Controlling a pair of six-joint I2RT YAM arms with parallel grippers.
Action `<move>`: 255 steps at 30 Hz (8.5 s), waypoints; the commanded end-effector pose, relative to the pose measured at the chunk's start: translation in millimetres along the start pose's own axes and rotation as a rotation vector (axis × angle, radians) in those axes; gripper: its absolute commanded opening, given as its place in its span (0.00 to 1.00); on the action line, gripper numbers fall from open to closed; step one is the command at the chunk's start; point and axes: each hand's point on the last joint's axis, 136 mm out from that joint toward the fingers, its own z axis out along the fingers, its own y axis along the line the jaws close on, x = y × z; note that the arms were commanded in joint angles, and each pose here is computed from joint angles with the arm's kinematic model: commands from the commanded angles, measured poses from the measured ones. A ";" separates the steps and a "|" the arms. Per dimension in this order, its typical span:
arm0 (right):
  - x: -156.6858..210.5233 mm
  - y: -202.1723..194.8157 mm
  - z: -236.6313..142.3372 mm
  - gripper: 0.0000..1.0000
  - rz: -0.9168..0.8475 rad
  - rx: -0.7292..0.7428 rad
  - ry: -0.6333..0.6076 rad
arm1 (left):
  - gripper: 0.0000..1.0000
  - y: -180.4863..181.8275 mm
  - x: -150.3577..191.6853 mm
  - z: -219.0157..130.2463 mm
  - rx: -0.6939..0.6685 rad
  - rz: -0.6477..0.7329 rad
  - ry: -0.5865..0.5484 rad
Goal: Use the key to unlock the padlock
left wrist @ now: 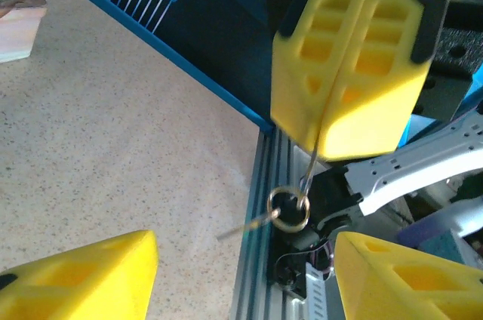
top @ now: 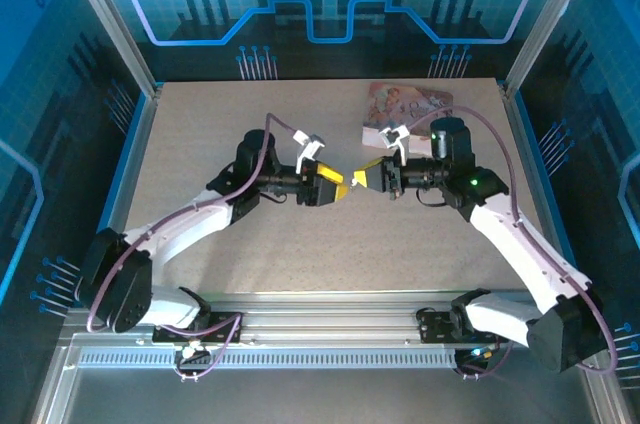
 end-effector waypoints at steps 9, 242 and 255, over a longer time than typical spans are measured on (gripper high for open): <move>-26.8 18.2 25.5 0.00 -0.122 -0.149 0.026 | 0.54 -22.0 -30.0 -24.6 -0.008 0.026 -0.214; 65.2 -368.3 -37.3 0.48 0.293 1.539 0.219 | 0.00 281.4 -53.0 26.1 -0.497 -0.271 -0.189; 64.3 -380.5 -35.8 0.36 0.315 1.522 0.232 | 0.00 279.3 -56.2 27.0 -0.490 -0.257 -0.192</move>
